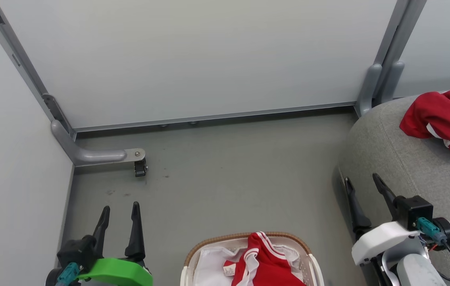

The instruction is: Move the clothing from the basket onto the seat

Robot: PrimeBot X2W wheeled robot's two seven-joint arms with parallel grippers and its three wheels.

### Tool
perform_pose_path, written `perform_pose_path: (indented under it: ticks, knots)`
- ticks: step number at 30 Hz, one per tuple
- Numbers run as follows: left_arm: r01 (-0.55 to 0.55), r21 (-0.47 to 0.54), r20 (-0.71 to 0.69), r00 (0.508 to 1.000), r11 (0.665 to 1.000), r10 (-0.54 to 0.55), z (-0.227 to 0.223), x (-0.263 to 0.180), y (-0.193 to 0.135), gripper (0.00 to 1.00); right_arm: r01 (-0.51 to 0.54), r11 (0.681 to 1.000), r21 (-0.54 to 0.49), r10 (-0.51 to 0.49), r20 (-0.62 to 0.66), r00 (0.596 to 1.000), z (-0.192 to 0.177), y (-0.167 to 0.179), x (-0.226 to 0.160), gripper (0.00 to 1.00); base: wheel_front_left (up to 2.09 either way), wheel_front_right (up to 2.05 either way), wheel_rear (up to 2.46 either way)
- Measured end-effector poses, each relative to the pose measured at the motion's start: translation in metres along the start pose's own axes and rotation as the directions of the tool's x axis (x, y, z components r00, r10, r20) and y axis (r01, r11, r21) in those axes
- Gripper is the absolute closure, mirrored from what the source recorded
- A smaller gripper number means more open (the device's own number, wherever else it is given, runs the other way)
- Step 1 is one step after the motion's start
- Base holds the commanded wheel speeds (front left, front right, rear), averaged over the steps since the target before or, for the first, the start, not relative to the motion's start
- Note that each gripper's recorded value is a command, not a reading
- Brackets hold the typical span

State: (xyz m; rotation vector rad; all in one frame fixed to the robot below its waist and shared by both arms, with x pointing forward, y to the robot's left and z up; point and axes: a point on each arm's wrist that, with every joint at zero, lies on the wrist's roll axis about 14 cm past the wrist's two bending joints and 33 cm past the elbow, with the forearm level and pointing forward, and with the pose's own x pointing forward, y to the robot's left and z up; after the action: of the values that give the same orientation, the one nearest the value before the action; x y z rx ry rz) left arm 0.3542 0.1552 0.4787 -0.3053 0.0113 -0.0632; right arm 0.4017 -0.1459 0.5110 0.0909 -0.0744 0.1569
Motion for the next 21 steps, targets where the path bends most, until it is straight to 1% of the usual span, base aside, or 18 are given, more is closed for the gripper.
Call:
perform_pose_path:
  ticks: [5,21]
  knots:
    - [-0.008,-0.001,-0.003,1.000,1.000,0.008,-0.001,-0.002,0.002,0.00,0.000,1.000,0.014,0.001,-0.033,0.999,-0.012,0.002,-0.008,0.00,0.00,0.00,0.00]
    - [-0.007,0.003,-0.022,1.000,1.000,0.007,-0.007,-0.003,0.002,0.00,0.001,1.000,0.017,0.000,-0.042,0.999,-0.015,0.002,-0.009,0.00,0.00,0.00,0.00]
